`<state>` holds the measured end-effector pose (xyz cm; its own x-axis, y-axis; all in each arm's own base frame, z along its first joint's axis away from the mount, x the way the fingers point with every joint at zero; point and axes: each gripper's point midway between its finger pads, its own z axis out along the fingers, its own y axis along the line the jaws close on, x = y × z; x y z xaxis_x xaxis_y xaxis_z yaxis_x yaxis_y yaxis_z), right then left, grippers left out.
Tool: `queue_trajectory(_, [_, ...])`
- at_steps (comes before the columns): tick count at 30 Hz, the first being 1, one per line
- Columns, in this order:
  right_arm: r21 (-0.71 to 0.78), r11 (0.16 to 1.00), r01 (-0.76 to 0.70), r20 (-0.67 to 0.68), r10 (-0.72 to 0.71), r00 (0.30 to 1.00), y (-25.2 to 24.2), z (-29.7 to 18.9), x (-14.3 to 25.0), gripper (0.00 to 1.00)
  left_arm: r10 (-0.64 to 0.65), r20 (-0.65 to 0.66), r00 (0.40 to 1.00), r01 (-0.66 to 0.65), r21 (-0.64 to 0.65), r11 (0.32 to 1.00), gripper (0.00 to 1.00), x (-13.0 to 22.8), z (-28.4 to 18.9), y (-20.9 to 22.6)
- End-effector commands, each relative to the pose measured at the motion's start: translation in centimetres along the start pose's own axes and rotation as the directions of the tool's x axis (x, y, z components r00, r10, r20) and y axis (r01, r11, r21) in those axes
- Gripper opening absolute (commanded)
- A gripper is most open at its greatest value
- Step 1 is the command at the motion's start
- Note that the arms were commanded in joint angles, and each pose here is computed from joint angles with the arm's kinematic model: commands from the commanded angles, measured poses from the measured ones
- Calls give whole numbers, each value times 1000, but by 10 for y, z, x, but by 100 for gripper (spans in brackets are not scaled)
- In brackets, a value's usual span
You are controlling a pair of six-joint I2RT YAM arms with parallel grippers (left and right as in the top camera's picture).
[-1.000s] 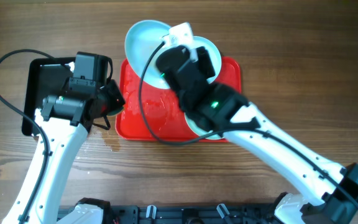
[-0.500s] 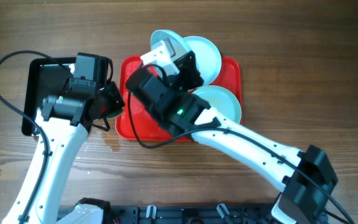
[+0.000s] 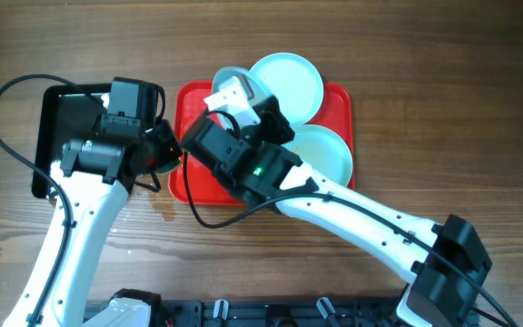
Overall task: Clean dirty plates on tray and stack at the side
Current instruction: 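Lift the cleaned plate with the right gripper off the red tray, then carry the plate right and set it on the table with the right gripper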
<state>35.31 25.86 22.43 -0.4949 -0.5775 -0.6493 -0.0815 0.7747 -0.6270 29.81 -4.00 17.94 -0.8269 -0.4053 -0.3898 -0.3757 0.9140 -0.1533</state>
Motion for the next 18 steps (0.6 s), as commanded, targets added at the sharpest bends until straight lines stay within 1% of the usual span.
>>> queue_trajectory(1, [-169, 913, -370, -177, 341, 923, 15, 7, 18, 4, -11, 4, 1000, 11, 14, 1000, 4, -2, -4, -1])
queue_trajectory(2, [-206, 886, -415, -209, 374, 903, 17, 6, 18, 4, -6, 4, 1000, 6, 14, 1000, 4, -2, -4, -1])
queue_trajectory(3, [-300, 824, -481, -276, 408, 870, 25, 1, 14, 4, 13, 5, 1000, -13, 13, 1000, 4, -2, -4, -1])
queue_trajectory(4, [-416, 741, -527, -335, 414, 846, 33, -6, 6, 4, 15, 11, 1000, -15, 3, 1000, 4, -3, -4, 1])
queue_trajectory(6, [-550, 629, -549, -388, 391, 835, 39, -15, -5, 4, 15, 13, 1000, -15, -2, 1000, 4, -3, -4, 2])
queue_trajectory(7, [-584, 580, -568, -415, 388, 823, 37, -16, -7, 4, 15, 13, 1000, -15, -2, 1000, 4, -3, -4, 1])
queue_trajectory(8, [-591, 550, -591, -443, 391, 807, 32, -12, -6, 4, 15, 13, 1000, -15, -2, 1000, 4, -3, -4, 1])
queue_trajectory(9, [-575, 542, -613, -470, 394, 790, 24, -4, -1, 4, 15, 13, 1000, -15, -2, 1000, 4, -3, -4, 2])
queue_trajectory(15, [-349, 590, -728, -587, 468, 661, -35, 66, 62, 4, 16, 14, 1000, -16, -2, 1000, 4, -3, -4, 2])
queue_trajectory(16, [-317, 590, -742, -596, 484, 640, -44, 75, 71, 4, 16, 14, 1000, -16, -2, 1000, 4, -3, -4, 1])
queue_trajectory(18, [-261, 564, -784, -622, 522, 583, -68, 97, 92, 4, 16, 14, 1000, -16, -2, 1000, 4, -3, -4, 2])
